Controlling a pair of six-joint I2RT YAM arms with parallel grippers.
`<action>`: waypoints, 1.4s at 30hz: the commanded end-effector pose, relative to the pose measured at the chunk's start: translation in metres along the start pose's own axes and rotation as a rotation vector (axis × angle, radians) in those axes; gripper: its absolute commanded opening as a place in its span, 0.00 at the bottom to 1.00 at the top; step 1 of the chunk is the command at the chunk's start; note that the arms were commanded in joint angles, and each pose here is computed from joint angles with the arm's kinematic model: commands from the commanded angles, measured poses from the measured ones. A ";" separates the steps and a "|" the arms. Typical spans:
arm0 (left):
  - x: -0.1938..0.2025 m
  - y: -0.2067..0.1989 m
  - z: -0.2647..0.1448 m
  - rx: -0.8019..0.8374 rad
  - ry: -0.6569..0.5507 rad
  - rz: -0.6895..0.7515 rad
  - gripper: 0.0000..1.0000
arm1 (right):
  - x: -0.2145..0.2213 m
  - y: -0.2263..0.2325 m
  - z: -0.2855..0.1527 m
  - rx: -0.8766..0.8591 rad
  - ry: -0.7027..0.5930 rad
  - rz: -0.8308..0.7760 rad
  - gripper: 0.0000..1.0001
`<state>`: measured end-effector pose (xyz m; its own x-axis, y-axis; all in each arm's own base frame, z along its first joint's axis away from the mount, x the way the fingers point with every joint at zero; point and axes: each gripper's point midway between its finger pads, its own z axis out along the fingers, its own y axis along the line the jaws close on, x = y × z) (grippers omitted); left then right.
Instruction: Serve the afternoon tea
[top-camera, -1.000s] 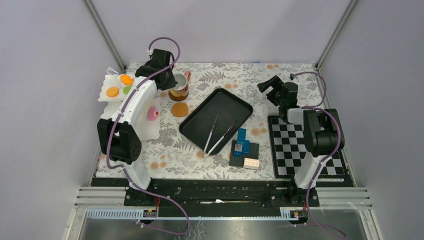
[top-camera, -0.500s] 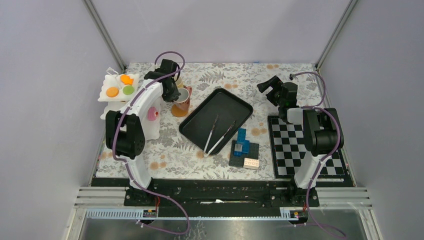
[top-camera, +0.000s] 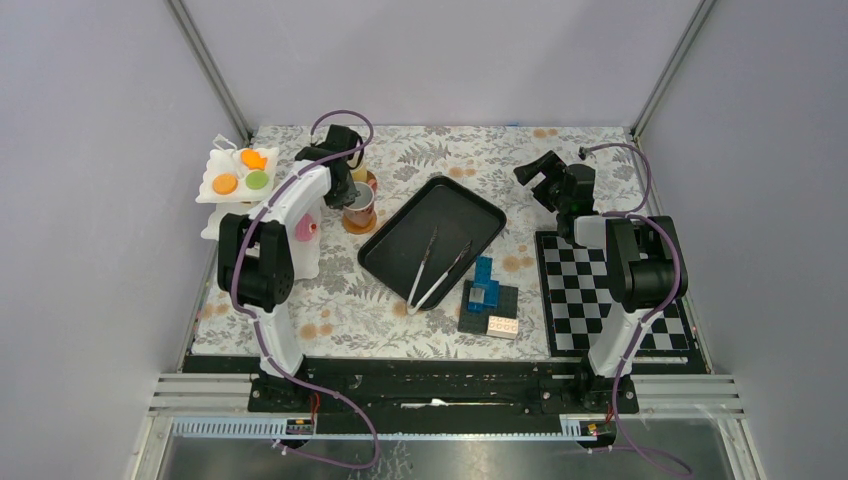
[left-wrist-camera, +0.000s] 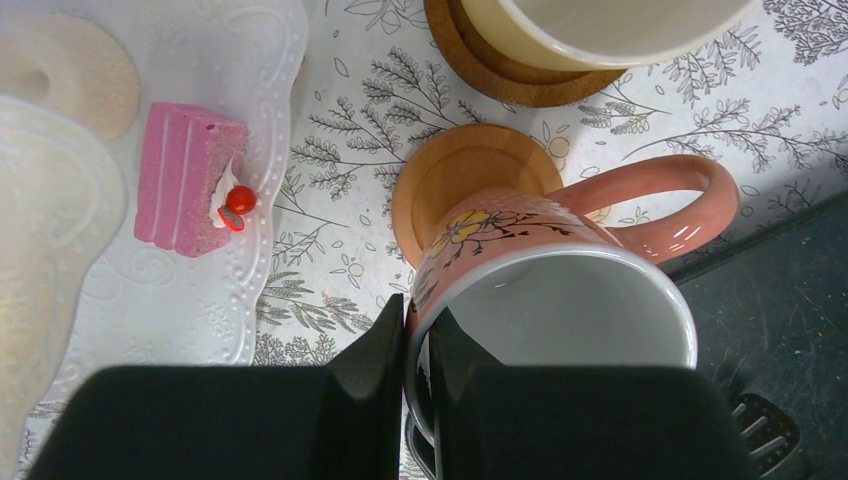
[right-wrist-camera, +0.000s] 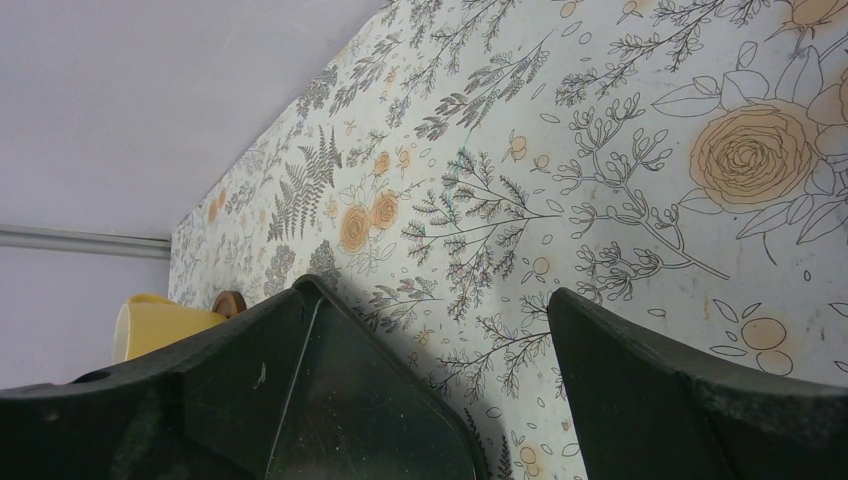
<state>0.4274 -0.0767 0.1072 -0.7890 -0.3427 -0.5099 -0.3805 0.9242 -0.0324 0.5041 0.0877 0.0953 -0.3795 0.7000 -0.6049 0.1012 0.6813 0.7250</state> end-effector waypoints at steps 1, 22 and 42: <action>-0.025 0.000 -0.003 -0.005 -0.098 -0.024 0.00 | -0.015 0.016 0.004 -0.051 -0.028 -0.006 0.98; -0.015 0.008 0.006 -0.048 -0.082 -0.026 0.47 | -0.020 0.020 0.001 -0.051 -0.037 -0.027 0.98; 0.001 -0.134 -0.227 0.674 -0.332 0.283 0.86 | -0.044 0.071 -0.207 0.142 0.063 -0.488 0.98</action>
<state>0.4124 -0.1825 0.2297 -0.6999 -0.1585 -0.6965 -0.0202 0.9791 -0.2025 0.4126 0.0671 0.2411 -0.3793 0.4127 -0.8281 0.0745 0.9057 0.4172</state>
